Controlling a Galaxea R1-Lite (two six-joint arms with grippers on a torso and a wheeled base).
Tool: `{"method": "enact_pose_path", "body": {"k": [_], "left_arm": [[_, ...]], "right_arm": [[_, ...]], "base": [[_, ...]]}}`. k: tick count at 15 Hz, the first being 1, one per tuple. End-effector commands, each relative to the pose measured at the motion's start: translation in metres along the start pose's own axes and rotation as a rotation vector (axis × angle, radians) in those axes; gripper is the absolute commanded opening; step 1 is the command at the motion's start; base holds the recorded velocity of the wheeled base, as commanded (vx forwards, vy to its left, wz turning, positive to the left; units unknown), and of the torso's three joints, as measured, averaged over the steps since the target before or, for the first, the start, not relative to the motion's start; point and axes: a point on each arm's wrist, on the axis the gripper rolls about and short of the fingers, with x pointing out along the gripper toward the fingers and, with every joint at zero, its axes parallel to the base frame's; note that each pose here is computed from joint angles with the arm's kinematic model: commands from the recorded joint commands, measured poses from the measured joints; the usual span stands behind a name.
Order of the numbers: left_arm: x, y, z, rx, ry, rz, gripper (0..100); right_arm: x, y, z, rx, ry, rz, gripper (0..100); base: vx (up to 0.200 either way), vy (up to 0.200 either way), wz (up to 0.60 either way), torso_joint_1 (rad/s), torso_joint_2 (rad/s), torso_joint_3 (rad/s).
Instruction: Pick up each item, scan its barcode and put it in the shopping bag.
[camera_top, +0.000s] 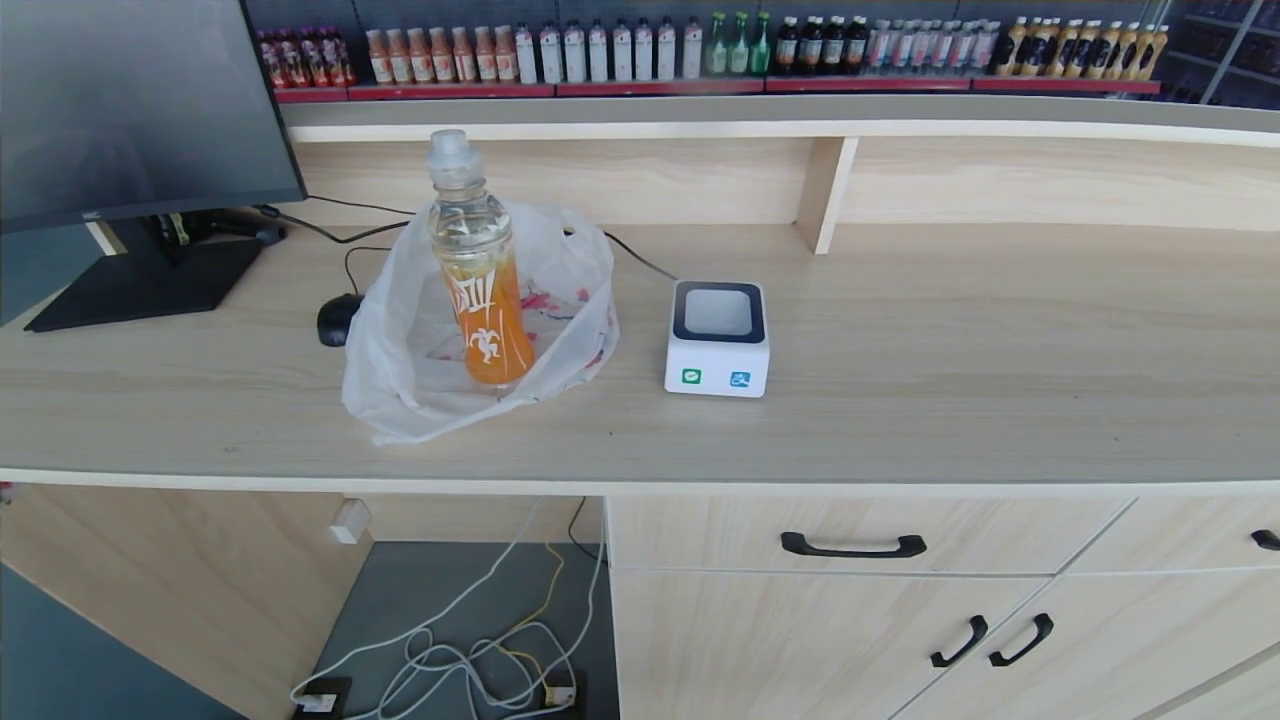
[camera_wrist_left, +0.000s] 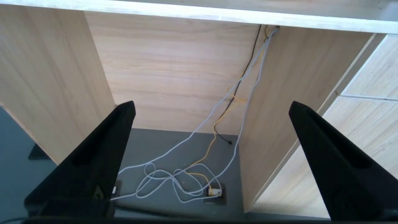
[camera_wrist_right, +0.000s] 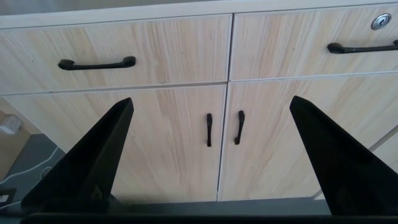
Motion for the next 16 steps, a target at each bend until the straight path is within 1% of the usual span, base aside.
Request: {"method": "enact_pose_path", "body": {"k": [1, 2, 16], "left_arm": [[0.0, 0.0, 0.0, 0.0, 0.0, 0.002, 100], [0.0, 0.0, 0.0, 0.0, 0.0, 0.002, 100], [0.0, 0.0, 0.0, -0.002, 0.0, 0.0, 100]], "right_arm": [[0.0001, 0.0, 0.0, -0.002, 0.001, -0.001, 100], [0.0001, 0.0, 0.0, -0.004, 0.001, -0.001, 100], [0.0001, 0.0, 0.0, -0.001, 0.001, -0.001, 100]], "base": [[0.2, 0.0, 0.0, 0.002, 0.0, 0.002], [0.2, 0.0, 0.0, -0.002, 0.0, 0.007], [0.0, 0.0, 0.0, 0.0, 0.0, 0.0]]}}
